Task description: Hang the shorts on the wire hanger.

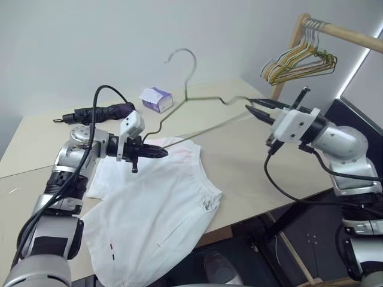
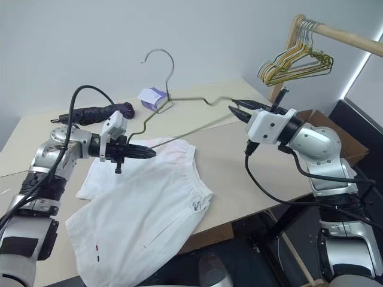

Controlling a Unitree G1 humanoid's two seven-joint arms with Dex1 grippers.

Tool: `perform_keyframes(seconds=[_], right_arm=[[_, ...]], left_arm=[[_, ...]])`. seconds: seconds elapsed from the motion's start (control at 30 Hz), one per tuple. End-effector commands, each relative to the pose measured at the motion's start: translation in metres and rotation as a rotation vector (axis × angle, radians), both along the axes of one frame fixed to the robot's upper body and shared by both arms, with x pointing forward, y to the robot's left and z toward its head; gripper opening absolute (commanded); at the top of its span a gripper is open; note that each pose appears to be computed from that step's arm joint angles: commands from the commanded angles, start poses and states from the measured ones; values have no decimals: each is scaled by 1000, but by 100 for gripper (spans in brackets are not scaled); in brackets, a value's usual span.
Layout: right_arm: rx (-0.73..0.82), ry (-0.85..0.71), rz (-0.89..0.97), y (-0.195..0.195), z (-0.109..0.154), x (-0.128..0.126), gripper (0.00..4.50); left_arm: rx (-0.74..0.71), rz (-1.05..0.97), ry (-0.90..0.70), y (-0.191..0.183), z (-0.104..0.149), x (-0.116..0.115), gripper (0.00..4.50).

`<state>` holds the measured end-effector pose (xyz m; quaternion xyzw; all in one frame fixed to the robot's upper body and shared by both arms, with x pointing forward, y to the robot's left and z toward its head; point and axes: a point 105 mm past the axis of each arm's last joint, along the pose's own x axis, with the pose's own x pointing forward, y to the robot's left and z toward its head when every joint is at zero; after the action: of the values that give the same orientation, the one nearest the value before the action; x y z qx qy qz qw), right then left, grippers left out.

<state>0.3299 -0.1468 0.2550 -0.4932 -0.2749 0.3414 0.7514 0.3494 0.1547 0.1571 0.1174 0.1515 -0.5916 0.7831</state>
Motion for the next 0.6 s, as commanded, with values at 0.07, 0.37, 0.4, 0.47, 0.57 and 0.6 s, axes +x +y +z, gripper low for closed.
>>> perform_keyframes(seconds=[0.07, 0.37, 0.4, 0.47, 0.57, 0.6], right_arm=[[-34, 87, 82, 3, -1, -18, 241], [-44, 666, 184, -5, -22, -52, 447], [-45, 698, 197, -4, -21, -52, 447], [-49, 731, 160, -1, -24, -46, 447], [-120, 850, 94, 1, -35, -41, 447], [-155, 898, 61, 1, -41, -39, 447]], left_arm=[[107, 22, -105, 6, 3, -1, 0], [433, -42, -297, 21, -15, -13, 0], [432, -65, -302, 18, -13, -17, 0], [433, -126, -313, 13, -9, -26, 0], [426, -170, -340, 5, -5, -33, 0], [420, -178, -350, 2, -3, -34, 0]])
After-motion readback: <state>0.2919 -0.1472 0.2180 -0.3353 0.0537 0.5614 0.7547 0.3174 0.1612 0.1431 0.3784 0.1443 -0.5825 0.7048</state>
